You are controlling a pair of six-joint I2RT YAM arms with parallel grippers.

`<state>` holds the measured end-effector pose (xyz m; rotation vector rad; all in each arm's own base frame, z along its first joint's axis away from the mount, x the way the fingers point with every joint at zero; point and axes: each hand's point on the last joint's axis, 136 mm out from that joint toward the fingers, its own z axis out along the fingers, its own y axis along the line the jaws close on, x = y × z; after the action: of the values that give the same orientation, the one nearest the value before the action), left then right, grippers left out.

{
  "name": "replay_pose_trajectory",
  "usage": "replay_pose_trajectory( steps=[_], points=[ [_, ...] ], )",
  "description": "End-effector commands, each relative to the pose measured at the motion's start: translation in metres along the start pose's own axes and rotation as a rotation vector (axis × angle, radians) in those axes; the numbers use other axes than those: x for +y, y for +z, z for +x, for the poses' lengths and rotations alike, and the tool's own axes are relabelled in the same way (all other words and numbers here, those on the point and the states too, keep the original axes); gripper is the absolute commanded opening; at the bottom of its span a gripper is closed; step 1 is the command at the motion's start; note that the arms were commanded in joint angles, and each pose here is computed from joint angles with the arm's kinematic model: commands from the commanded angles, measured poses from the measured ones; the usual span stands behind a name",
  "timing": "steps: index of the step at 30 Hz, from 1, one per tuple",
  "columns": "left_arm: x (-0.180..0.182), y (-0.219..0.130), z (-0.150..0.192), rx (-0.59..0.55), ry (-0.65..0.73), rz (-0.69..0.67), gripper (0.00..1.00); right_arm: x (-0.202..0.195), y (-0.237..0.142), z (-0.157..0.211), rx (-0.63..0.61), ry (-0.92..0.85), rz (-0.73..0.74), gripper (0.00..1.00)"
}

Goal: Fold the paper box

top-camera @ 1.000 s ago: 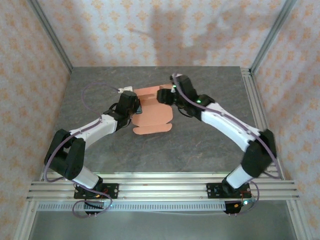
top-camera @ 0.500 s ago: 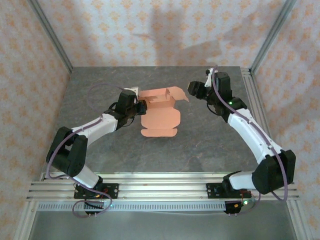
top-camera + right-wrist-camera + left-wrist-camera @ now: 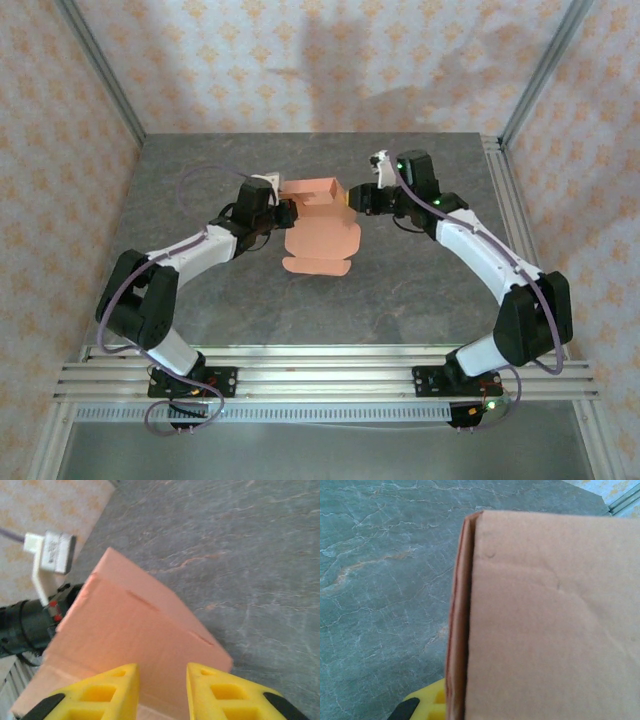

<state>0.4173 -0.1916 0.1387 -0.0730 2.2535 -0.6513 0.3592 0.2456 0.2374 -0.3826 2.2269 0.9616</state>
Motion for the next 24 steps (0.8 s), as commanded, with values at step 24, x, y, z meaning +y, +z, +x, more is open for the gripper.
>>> replay_pose_trajectory(
  steps=[24],
  points=[
    [-0.004,0.003,-0.006,0.012,-0.007,0.017,0.0,-0.004,0.052,-0.004,0.022,-0.271,0.335,0.29]
  ],
)
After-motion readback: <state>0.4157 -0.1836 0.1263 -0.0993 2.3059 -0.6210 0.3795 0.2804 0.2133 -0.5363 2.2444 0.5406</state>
